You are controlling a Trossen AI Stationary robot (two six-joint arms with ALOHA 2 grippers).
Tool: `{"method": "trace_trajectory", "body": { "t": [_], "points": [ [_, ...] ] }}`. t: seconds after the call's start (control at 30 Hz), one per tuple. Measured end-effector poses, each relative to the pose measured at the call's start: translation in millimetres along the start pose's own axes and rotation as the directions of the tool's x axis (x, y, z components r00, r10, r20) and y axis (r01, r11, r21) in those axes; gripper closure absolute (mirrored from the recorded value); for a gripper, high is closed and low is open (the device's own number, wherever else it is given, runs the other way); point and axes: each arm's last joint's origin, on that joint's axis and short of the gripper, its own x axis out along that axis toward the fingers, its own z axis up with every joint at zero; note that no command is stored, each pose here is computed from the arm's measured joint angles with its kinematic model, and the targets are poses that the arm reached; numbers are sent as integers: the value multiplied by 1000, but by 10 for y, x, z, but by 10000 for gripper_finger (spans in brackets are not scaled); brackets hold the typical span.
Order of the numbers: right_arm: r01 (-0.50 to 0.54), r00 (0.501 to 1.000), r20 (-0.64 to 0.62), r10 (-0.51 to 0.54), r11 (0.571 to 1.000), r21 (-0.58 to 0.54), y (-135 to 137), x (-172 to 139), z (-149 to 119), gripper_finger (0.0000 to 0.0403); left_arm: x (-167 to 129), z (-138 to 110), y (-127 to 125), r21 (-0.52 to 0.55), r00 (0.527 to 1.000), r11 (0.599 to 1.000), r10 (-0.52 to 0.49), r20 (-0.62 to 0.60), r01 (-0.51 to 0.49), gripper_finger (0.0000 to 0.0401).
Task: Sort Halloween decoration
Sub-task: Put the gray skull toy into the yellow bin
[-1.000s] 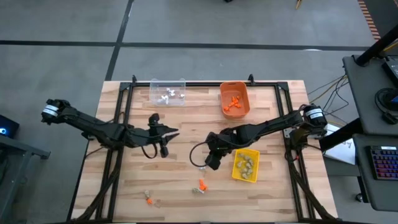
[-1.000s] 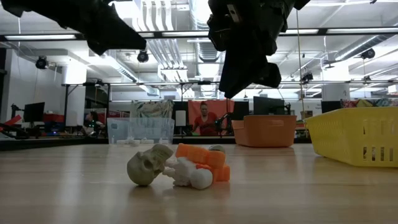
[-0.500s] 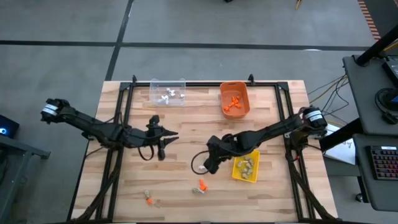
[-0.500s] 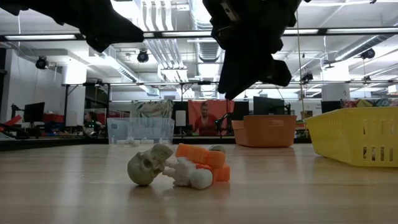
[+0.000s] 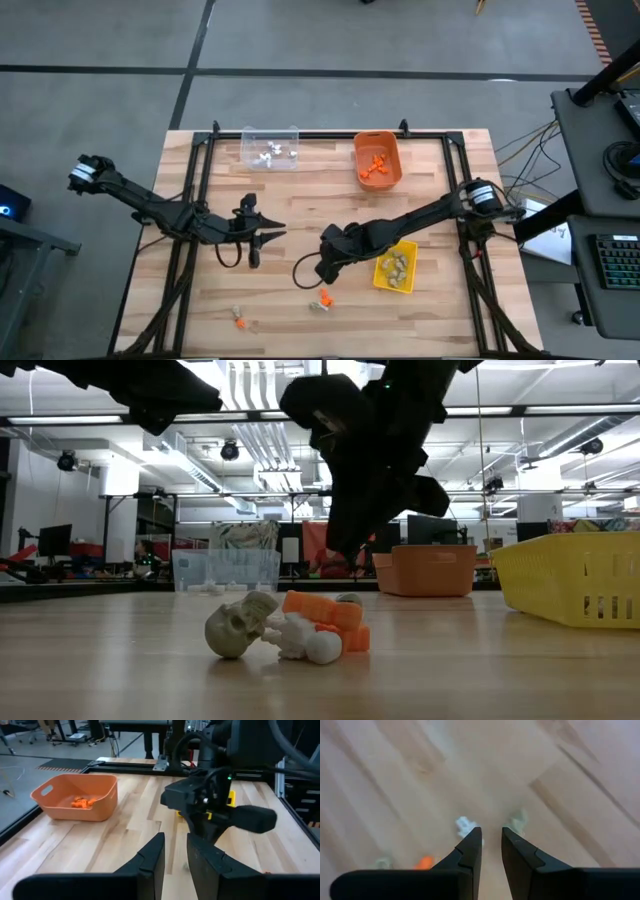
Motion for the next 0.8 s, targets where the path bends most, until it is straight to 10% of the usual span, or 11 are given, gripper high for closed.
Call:
{"method": "trace_trajectory", "body": {
  "t": [0.43, 0.8],
  "points": [
    [167, 986, -23, -167, 986, -5, 4, 128, 45, 351, 2, 43, -7, 76, 999, 997, 0, 38, -3, 337],
    [168, 985, -30, -168, 986, 13, -3, 172, 43, 232, 5, 40, -7, 79, 999, 997, 3, 36, -6, 337]
  ]
}}
